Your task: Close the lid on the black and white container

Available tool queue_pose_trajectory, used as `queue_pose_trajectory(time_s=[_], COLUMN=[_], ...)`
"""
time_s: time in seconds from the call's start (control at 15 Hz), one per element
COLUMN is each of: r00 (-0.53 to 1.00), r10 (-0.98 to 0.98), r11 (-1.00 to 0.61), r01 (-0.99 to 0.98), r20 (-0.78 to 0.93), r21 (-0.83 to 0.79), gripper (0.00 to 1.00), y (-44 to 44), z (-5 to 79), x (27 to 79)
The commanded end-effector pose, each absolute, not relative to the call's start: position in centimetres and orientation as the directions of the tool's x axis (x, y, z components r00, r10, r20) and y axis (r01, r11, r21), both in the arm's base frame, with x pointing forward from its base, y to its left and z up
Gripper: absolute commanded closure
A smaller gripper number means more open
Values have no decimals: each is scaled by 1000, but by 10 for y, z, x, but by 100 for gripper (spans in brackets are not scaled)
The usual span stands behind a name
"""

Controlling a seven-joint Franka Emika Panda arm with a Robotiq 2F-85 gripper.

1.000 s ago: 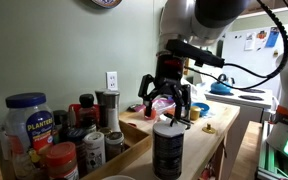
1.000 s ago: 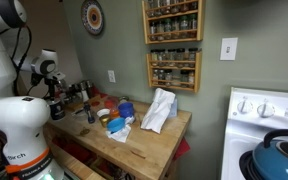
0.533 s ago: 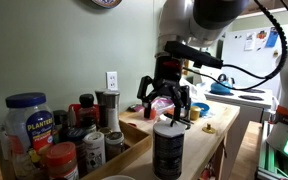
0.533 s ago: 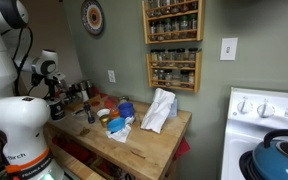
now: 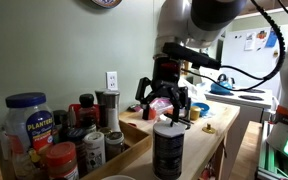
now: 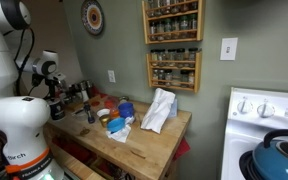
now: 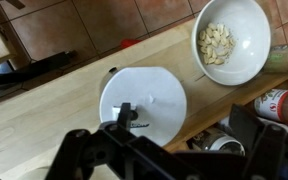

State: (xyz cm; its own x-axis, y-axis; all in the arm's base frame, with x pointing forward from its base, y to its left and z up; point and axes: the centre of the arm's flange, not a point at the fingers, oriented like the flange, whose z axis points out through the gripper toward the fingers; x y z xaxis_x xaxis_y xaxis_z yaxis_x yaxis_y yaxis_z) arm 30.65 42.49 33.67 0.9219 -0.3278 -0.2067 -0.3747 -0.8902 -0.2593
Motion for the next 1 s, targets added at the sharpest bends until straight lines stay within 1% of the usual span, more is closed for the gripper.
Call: queue_pose_trajectory(time_s=[0.0, 0.93], r00=[925, 918], r10=[-323, -327], r11=[-894, -893], r01=[-368, -378], r20=[-201, -226], r21=[-256, -244], gripper=[0, 0], y=[434, 438], z=[328, 317], x=[308, 309])
